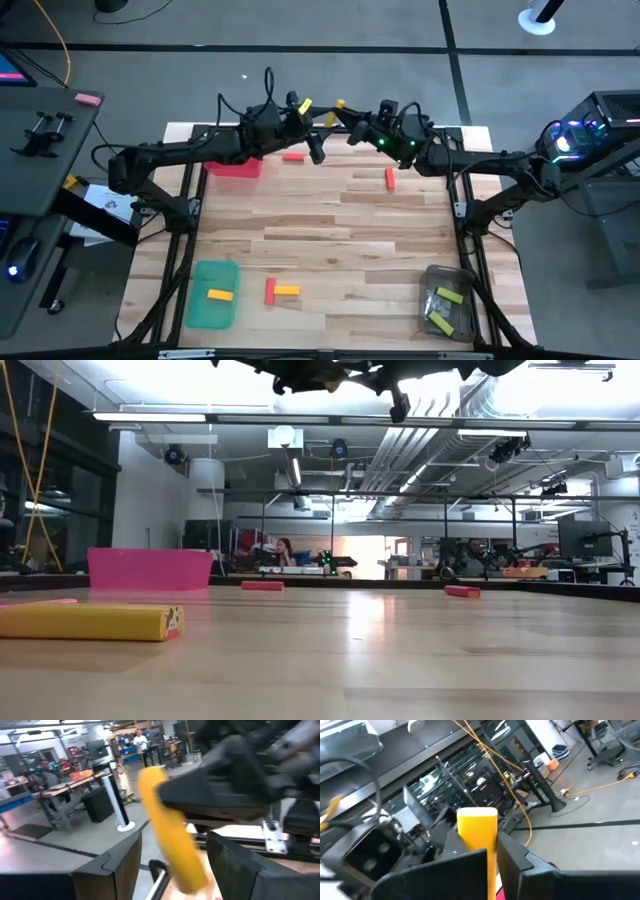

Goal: Sort blocks
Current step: Put the right yellow block into the green bin

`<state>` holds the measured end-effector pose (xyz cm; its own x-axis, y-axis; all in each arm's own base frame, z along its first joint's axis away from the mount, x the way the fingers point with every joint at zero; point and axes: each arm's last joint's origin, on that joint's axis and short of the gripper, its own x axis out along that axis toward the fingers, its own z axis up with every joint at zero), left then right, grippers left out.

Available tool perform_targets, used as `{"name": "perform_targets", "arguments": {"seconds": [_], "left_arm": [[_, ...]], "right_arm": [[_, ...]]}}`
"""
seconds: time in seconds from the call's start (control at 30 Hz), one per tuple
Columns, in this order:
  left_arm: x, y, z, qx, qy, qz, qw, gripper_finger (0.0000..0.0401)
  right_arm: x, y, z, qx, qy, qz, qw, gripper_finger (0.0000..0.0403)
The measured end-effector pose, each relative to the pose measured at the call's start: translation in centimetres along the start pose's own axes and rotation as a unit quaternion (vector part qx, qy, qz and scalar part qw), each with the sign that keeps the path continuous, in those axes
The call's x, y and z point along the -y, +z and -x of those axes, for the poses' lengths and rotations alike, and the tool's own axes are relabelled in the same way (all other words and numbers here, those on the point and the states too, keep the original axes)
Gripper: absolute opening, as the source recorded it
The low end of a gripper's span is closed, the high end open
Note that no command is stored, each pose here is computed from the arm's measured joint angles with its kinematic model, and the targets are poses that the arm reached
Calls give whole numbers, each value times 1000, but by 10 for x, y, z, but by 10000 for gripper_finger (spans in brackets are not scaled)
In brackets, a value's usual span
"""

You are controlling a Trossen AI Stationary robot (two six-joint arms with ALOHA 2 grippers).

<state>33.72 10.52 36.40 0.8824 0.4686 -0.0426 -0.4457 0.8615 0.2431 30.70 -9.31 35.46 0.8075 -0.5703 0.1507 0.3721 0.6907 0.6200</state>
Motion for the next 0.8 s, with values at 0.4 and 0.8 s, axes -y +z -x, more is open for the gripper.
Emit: {"name": "perform_targets", "arguments": {"seconds": [0.4,0.8], "left_arm": [[-2,-8,-8,-15,34,-2,999,143],[-4,-11,-7,-29,39,4,999,23]], "right_arm": [[-6,-10,-1,-11,19,-2,1000,0],[0,-13,-1,-32,-5,10,999,44]]}}
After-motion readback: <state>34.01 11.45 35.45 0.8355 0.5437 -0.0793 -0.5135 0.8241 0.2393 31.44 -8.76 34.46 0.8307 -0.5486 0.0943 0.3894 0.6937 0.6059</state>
